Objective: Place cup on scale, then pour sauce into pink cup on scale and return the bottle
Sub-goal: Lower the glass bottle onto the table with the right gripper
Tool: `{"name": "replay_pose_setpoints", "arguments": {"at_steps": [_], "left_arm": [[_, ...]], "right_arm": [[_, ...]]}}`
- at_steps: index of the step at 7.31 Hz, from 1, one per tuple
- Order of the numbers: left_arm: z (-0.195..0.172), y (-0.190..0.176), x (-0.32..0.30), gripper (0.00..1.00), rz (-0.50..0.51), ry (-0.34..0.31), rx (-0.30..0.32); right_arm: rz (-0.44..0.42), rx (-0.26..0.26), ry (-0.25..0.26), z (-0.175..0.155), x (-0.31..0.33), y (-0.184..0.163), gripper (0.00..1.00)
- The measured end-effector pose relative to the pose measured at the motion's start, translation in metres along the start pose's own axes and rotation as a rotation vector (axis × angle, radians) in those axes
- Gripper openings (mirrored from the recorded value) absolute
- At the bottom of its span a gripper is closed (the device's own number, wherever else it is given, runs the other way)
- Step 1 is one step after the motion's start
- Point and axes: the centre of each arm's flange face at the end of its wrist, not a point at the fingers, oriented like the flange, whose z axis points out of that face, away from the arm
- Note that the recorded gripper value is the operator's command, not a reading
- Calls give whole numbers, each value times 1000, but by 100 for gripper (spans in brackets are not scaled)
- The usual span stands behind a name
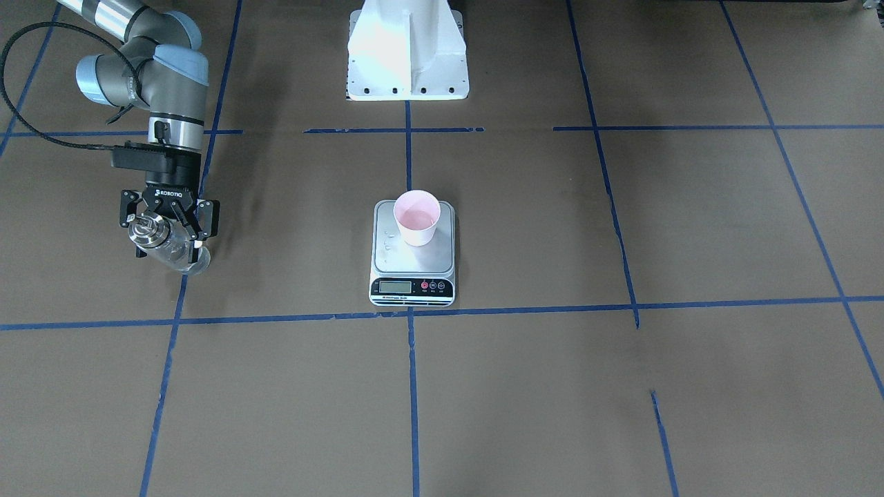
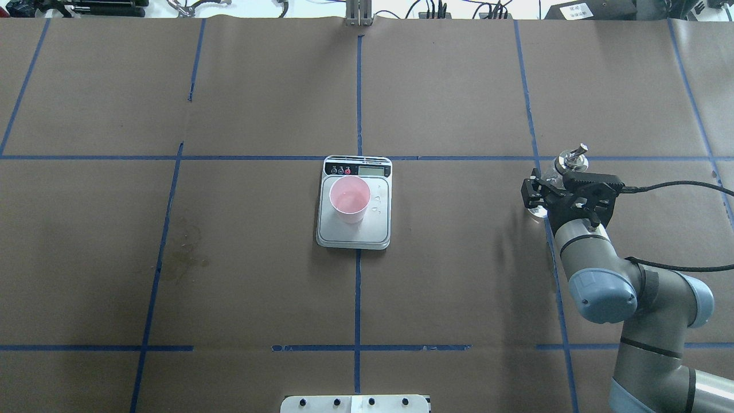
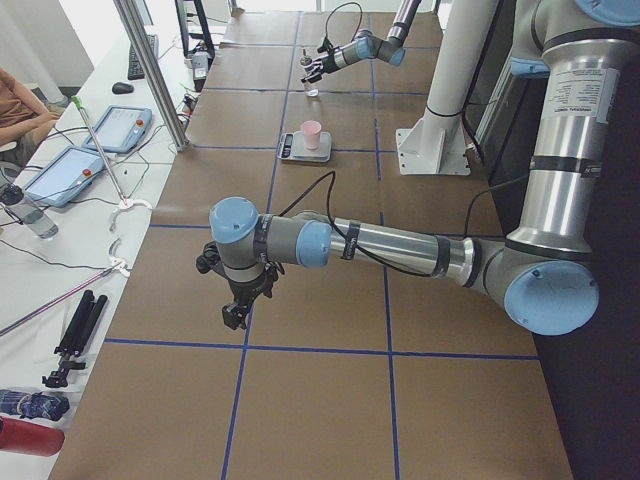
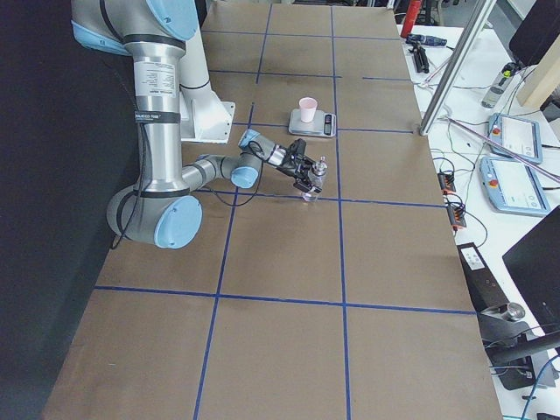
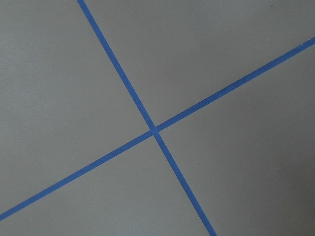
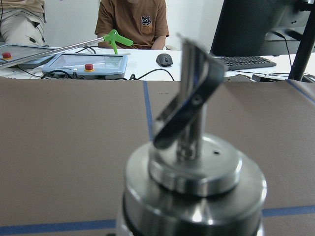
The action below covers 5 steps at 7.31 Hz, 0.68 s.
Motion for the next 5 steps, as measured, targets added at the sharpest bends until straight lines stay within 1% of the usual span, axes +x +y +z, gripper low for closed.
{"name": "replay_pose_setpoints", "arguments": {"at_steps": [1, 5], "left_arm": [[0, 0, 0, 100, 0, 0, 0], [-1, -1, 1, 100, 3, -1, 3]], "right_arm": [[1, 0, -1, 0, 0, 0, 99], [4, -4, -8, -5, -1, 2, 99]]}}
